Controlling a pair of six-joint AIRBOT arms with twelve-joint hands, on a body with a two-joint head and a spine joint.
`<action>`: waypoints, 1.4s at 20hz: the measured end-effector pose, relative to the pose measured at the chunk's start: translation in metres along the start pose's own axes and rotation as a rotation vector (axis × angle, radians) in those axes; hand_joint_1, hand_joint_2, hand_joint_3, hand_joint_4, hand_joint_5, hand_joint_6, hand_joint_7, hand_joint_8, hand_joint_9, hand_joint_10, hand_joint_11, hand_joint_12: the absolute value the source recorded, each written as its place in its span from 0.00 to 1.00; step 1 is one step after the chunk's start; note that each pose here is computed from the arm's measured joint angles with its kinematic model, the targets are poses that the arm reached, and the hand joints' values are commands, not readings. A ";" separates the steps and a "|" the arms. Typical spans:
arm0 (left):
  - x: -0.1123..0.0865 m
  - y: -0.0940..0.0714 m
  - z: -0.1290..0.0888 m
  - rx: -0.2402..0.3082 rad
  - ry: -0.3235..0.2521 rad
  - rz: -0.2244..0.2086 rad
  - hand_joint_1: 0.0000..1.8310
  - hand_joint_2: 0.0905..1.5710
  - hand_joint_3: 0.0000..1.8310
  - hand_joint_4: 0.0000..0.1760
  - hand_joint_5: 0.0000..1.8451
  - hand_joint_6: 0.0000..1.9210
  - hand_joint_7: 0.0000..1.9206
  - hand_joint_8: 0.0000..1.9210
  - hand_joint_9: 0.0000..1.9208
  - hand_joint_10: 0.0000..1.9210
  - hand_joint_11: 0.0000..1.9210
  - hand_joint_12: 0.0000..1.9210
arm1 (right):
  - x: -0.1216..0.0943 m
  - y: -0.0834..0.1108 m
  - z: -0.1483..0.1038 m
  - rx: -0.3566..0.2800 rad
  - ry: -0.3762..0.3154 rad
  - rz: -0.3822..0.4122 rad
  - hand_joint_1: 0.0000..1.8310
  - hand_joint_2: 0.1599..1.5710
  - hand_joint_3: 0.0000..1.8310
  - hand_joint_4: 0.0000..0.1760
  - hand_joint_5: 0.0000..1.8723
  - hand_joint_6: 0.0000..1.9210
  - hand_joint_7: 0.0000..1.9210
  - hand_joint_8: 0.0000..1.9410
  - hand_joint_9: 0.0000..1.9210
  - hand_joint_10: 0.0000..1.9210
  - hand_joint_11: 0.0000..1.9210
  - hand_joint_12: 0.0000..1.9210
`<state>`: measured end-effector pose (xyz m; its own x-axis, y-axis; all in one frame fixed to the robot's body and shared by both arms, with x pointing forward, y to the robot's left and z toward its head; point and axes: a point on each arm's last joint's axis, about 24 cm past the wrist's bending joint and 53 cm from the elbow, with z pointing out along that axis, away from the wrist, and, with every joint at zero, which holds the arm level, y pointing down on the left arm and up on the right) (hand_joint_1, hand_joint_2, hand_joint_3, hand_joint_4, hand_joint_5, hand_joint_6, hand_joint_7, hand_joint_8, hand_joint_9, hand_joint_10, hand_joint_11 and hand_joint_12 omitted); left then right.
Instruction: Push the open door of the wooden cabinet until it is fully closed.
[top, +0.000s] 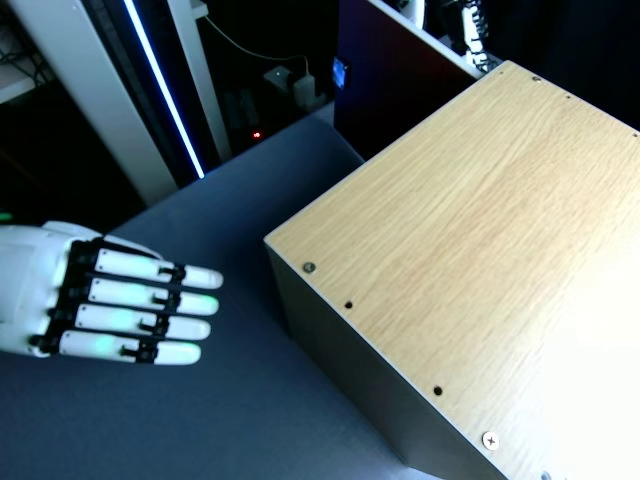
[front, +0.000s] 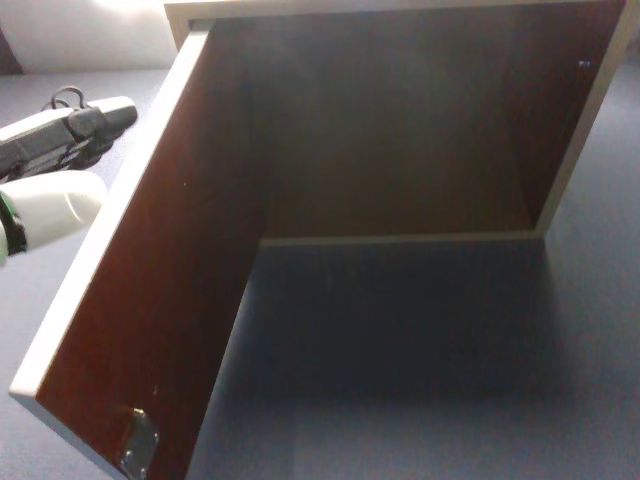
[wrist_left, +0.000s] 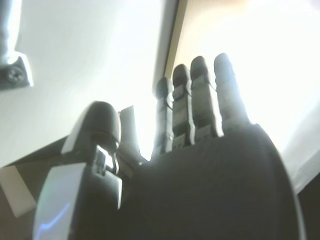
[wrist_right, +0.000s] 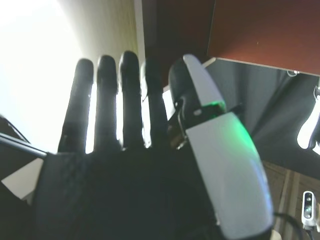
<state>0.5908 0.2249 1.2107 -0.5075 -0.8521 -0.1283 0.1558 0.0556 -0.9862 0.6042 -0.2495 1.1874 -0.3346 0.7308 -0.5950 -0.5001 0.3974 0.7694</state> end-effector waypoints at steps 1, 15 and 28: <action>0.000 0.000 0.000 0.000 -0.001 0.000 0.06 0.91 0.00 0.00 0.05 0.00 0.05 0.00 0.05 0.00 0.05 0.02 | 0.000 0.000 0.000 0.000 0.000 0.000 0.24 0.86 0.00 0.00 0.20 0.00 0.18 0.00 0.14 0.00 0.01 0.25; 0.021 0.009 -0.006 -0.057 0.098 0.056 0.05 0.91 0.00 0.00 0.07 0.00 0.07 0.00 0.08 0.00 0.08 0.00 | -0.001 -0.001 0.000 0.001 0.000 0.012 0.23 0.87 0.00 0.00 0.19 0.00 0.18 0.00 0.14 0.00 0.01 0.24; 0.039 0.005 0.006 -0.022 0.168 0.075 0.00 0.94 0.01 0.00 0.04 0.00 0.06 0.00 0.06 0.00 0.05 0.00 | 0.001 -0.003 0.000 0.005 0.007 0.013 0.24 0.87 0.00 0.00 0.19 0.00 0.18 0.00 0.14 0.00 0.01 0.24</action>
<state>0.5767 0.1892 1.2011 -0.6296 -0.7465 -0.2152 0.1811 0.1284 -0.9750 0.6054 -0.2497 1.1850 -0.3465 0.7320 -0.5866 -0.4915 0.3910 0.7782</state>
